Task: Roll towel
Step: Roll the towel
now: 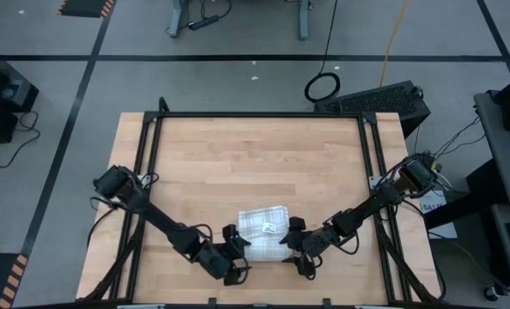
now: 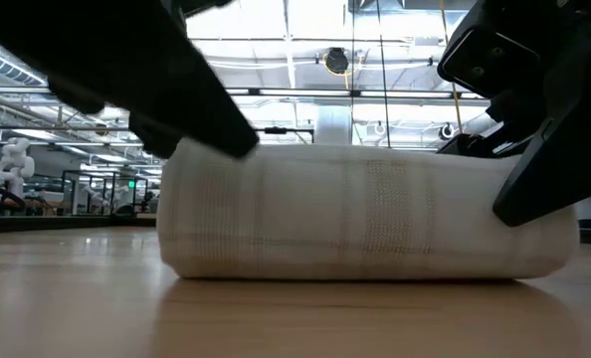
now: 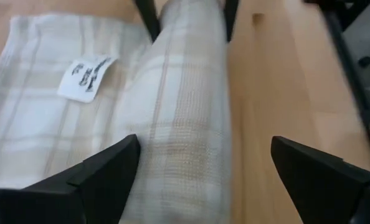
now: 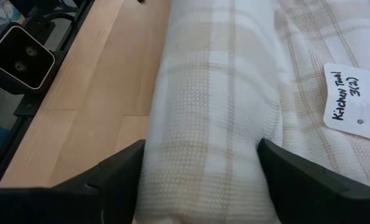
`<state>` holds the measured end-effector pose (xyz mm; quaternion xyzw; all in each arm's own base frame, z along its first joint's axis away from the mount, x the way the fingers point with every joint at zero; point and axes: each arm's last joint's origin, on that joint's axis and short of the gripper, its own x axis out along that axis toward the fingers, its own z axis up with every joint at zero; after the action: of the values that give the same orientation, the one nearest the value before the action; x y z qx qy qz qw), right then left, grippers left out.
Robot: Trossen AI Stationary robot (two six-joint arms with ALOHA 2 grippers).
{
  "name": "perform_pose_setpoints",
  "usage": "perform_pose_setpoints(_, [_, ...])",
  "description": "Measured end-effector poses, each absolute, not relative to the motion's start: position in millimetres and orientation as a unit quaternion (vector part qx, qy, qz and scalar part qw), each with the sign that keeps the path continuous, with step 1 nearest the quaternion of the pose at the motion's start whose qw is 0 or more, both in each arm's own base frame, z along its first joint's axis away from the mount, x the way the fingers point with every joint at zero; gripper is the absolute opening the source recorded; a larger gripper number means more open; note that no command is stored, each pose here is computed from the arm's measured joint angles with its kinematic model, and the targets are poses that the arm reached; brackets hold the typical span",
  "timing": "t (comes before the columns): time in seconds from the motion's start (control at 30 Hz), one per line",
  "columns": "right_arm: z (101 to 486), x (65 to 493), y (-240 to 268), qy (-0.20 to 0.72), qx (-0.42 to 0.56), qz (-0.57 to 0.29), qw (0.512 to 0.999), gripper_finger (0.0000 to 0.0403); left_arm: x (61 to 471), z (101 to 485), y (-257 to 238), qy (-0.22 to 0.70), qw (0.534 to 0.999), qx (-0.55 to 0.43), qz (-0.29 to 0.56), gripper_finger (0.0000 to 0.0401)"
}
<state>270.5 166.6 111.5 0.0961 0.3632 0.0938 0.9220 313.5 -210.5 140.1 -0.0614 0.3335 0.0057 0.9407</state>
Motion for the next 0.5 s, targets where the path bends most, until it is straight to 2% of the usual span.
perform_pose_setpoints(0.3, [111.5, 270.5, 166.4, 0.363, 0.095, 0.092, 0.922, 0.0260, 318.0, 128.8, -205.0, 0.341, 0.931, -0.118, 0.047, 0.0365])
perform_pose_setpoints(0.4, [112.6, 270.3, 166.4, 0.363, 0.105, 0.090, 0.921, 0.0238, 319.1, 128.7, -203.6, 0.341, 0.928, -0.142, 0.054, 0.0344])
perform_pose_setpoints(0.5, [112.7, 270.2, 166.8, 0.366, 0.117, 0.092, 0.919, 0.0210, 319.3, 129.1, -204.7, 0.348, 0.924, -0.153, 0.041, 0.0306])
